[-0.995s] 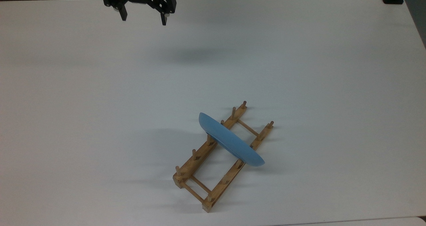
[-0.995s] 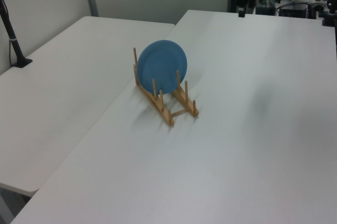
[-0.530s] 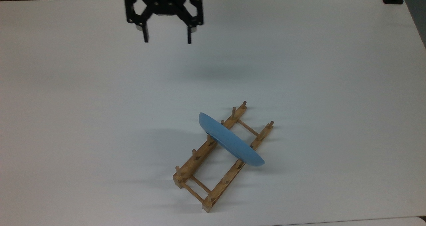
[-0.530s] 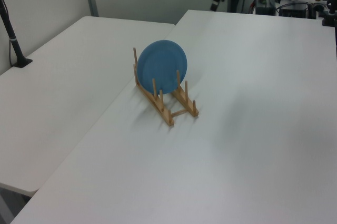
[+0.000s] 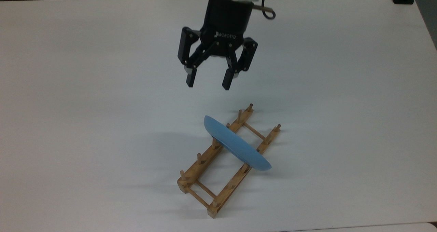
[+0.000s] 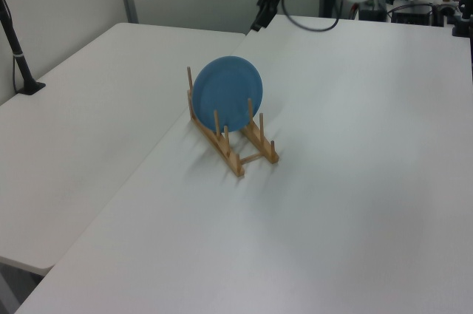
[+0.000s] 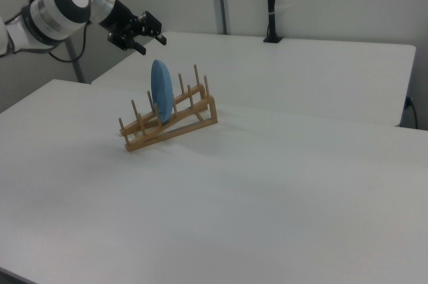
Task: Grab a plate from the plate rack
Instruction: 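Move the open gripper down toward the rim of the blue plate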
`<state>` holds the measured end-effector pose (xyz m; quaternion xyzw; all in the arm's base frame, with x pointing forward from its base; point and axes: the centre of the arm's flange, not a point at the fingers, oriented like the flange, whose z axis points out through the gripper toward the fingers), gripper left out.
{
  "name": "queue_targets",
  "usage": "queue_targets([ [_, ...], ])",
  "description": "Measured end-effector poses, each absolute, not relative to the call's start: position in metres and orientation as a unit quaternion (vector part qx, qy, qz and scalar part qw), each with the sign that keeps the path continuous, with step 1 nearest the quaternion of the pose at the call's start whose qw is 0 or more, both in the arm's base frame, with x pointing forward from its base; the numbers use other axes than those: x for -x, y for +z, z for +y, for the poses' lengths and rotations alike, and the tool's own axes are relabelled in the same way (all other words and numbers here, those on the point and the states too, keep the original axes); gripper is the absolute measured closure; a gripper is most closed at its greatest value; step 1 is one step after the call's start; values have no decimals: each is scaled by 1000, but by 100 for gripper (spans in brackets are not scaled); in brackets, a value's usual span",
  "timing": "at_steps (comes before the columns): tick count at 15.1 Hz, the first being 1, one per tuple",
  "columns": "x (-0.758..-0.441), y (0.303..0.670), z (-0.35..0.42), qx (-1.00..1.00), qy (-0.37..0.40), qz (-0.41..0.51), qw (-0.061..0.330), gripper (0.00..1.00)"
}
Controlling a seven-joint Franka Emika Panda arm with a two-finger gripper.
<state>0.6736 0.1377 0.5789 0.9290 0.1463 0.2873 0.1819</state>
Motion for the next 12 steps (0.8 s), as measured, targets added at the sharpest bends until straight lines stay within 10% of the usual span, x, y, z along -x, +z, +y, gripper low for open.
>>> queue_targets([
  [12, -700, 508, 171, -906, 277, 171, 271, 39],
])
